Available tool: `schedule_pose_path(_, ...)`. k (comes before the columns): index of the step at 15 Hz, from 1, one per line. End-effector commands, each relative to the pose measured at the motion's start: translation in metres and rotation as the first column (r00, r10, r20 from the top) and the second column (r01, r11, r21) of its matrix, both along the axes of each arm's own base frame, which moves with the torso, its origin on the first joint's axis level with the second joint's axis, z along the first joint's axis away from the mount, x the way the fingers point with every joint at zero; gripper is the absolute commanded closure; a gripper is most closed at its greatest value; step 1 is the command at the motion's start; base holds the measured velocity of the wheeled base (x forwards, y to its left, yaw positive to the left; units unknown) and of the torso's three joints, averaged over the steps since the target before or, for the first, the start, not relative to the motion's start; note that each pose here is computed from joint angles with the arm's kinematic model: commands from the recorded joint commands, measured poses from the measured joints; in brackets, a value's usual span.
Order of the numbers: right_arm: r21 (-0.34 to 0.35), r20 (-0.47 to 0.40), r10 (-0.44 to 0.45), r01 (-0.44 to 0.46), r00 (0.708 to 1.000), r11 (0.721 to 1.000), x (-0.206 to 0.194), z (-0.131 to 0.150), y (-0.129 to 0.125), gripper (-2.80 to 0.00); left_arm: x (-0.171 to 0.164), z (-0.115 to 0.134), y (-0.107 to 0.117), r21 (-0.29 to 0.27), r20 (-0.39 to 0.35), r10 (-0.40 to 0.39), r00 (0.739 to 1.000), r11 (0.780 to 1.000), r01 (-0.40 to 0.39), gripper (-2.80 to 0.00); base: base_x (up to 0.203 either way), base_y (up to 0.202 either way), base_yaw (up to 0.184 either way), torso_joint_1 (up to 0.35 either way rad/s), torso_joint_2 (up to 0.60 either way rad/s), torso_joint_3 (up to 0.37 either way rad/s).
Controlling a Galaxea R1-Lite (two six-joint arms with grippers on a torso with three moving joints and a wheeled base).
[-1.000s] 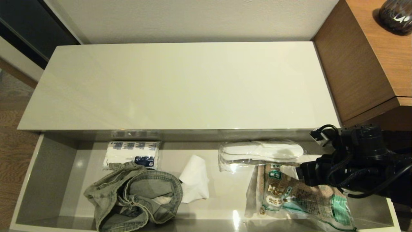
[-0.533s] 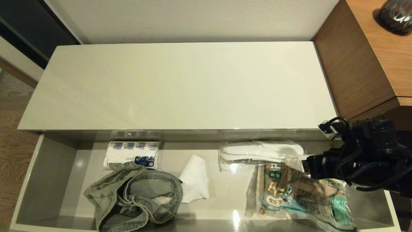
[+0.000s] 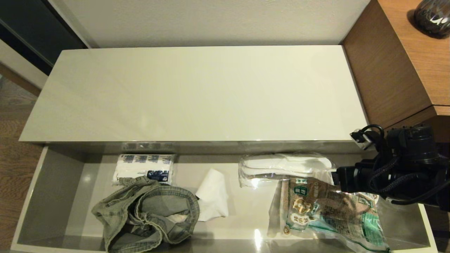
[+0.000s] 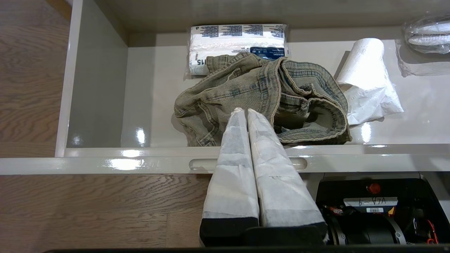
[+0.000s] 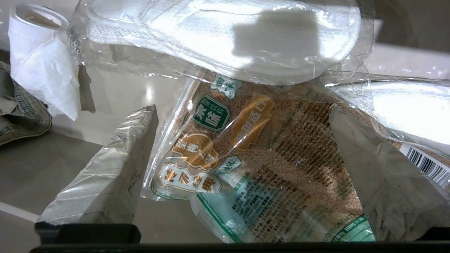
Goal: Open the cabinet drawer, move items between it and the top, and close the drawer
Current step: Take out the disposable slippers from the drawer
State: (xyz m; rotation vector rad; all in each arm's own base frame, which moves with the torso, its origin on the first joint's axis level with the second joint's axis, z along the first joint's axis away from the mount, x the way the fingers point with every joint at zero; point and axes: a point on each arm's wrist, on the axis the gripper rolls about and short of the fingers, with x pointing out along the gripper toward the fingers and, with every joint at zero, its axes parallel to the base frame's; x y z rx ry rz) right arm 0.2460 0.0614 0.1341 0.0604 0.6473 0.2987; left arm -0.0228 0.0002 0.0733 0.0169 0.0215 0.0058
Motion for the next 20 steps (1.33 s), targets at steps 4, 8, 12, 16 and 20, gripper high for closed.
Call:
schedule_pose_path(4, 0.000, 0.002, -0.004, 0.004, 1.000, 1.000, 0.008, -0.002, 0.000, -2.80, 0.000, 0.000, 0.000, 0.000, -0.002, 0.001, 1.000, 1.000, -0.001, 0.00, 0.000, 0.000, 0.000, 0.000, 0.00, 0.000)
schedule_pose_path(8, -0.003, -0.007, -0.005, 0.005, 1.000, 1.000, 0.012, -0.005, 0.001, -2.80, 0.000, 0.000, 0.000, 0.000, -0.002, 0.000, 1.000, 1.000, 0.000, 0.00, 0.000, 0.000, 0.000, 0.000, 0.00, 0.000)
schedule_pose_path(12, -0.015, -0.019, 0.000, 0.000, 1.000, 1.000, 0.014, -0.009, 0.001, -2.80, 0.000, 0.000, 0.000, 0.000, -0.002, 0.000, 1.000, 1.000, 0.000, 0.00, 0.000, 0.000, 0.000, 0.000, 0.00, 0.000)
schedule_pose_path(16, -0.131, 0.001, 0.053, -0.053, 0.999, 0.990, 0.015, -0.011, 0.001, -2.80, 0.000, 0.000, 0.000, 0.000, -0.002, 0.002, 1.000, 1.000, -0.002, 0.00, 0.000, 0.000, 0.000, 0.000, 0.00, 0.000)
schedule_pose_path(20, -0.283, 0.007, 0.062, -0.058, 0.998, 0.957, 0.025, -0.006, 0.005, -2.80, 0.000, 0.000, 0.000, 0.000, -0.002, 0.000, 1.000, 1.000, 0.000, 0.00, 0.000, 0.000, 0.000, 0.000, 0.00, 0.000)
